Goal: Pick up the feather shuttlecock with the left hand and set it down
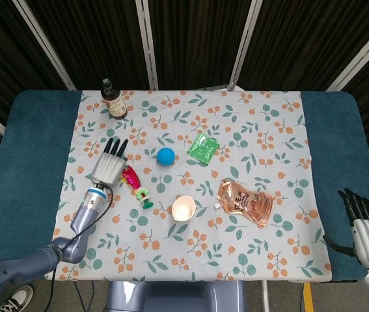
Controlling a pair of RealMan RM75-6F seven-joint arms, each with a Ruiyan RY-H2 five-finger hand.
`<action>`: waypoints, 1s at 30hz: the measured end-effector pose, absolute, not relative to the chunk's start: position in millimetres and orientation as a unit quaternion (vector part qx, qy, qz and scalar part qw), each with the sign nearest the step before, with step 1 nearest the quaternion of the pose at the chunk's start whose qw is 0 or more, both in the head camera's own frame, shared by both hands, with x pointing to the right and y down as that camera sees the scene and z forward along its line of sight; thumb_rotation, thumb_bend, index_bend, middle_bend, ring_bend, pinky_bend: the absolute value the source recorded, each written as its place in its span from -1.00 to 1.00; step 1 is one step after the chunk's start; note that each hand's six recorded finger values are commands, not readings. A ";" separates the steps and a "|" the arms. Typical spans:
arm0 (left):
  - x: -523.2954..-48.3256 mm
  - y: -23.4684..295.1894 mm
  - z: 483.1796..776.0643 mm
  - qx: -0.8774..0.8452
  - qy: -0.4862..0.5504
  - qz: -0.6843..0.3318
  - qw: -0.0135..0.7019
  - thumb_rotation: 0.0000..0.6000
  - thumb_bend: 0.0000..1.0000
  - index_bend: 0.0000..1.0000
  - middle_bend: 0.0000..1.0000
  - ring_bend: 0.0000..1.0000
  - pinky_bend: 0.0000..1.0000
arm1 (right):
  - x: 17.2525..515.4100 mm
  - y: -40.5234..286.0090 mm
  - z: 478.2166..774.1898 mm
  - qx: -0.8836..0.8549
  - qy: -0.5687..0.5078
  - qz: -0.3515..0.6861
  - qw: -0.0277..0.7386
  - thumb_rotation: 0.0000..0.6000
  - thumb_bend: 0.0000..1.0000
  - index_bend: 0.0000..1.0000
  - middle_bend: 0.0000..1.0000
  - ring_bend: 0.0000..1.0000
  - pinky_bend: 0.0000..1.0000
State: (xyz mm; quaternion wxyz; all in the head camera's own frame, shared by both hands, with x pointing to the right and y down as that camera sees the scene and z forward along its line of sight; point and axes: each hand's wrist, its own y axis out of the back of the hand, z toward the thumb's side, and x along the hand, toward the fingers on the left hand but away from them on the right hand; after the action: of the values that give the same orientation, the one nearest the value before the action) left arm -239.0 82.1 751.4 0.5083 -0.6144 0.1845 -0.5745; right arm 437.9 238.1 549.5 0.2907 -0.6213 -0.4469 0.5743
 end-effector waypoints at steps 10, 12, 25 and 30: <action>-235.4 86.2 754.9 -0.618 0.182 -0.573 0.505 1.00 -0.18 0.15 -1.00 -1.00 -1.00 | 437.4 238.3 549.7 -0.622 -0.447 0.574 0.290 1.00 -0.81 -1.00 -1.00 -1.00 -1.00; -234.8 86.9 755.4 -0.619 0.182 -0.573 0.506 1.00 -0.17 0.15 -1.00 -1.00 -1.00 | 437.4 238.4 549.8 -0.622 -0.447 0.574 0.290 1.00 -0.80 -1.00 -1.00 -1.00 -1.00; -234.7 87.1 757.5 -0.619 0.184 -0.574 0.503 1.00 0.03 0.16 -1.00 -1.00 -1.00 | 437.6 238.7 549.6 -0.622 -0.447 0.574 0.289 1.00 -0.81 -1.00 -1.00 -1.00 -1.00; -235.4 87.1 757.2 -0.619 0.187 -0.574 0.502 1.00 0.11 0.18 -0.99 -1.00 -1.00 | 437.2 238.9 549.6 -0.623 -0.447 0.574 0.288 1.00 -0.81 -1.00 -1.00 -1.00 -1.00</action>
State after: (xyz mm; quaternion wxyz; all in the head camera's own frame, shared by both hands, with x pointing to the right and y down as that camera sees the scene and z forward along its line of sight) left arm -235.4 87.1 757.2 0.5022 -0.6189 0.1872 -0.5742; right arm 437.2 238.9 549.6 0.2880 -0.6227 -0.4466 0.5743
